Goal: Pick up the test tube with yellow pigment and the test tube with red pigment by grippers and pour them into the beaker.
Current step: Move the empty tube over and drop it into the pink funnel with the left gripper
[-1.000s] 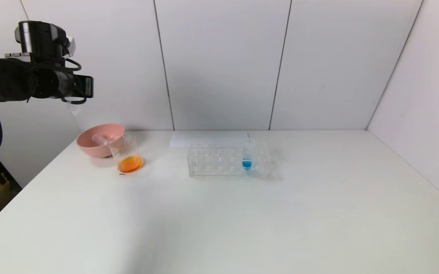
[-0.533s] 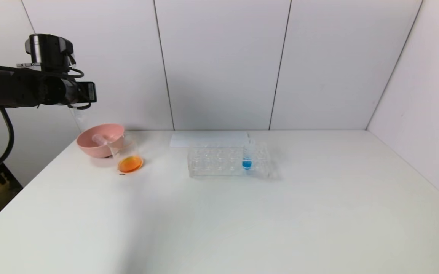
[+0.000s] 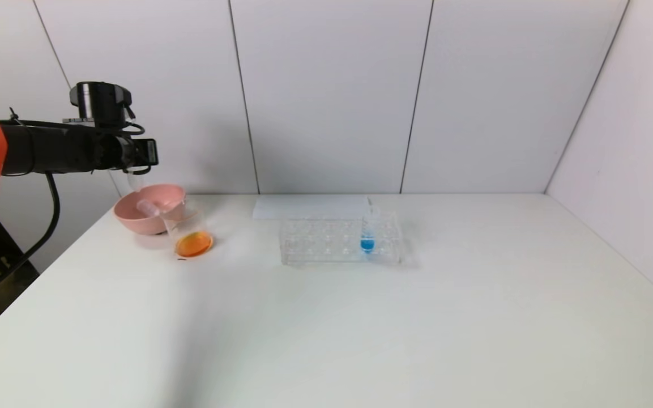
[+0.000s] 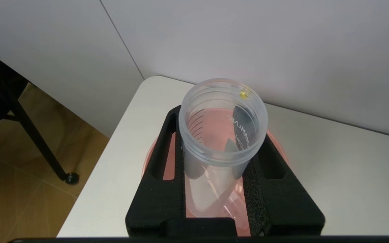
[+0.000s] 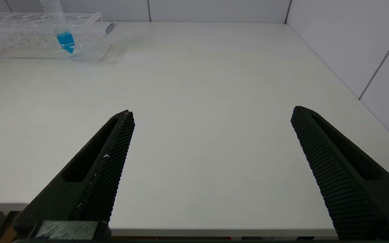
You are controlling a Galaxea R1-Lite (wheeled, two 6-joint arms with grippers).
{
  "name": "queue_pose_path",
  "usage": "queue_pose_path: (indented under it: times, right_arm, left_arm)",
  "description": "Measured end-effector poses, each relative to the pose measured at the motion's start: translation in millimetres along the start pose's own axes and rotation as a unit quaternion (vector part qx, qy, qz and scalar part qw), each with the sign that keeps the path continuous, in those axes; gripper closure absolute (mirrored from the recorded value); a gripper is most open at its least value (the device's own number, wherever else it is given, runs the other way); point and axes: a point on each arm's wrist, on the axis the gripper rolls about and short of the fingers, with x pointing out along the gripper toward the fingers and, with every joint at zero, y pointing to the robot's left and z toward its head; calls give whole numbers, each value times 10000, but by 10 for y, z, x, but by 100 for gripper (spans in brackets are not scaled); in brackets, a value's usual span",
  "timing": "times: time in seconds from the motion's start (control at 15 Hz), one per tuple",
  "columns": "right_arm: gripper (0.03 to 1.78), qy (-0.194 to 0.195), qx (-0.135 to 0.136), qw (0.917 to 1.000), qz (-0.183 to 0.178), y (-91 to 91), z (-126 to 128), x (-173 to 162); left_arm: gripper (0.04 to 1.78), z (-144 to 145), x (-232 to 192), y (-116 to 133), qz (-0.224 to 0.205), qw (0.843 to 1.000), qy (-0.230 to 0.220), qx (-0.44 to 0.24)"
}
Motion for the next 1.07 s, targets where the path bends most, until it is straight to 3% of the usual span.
queue_pose_path:
  times: [1.07]
  right_arm:
    - [11,0,0,10000,2,0,0,0]
  left_arm:
    - [133,-413,602,85,72,9991,416,26]
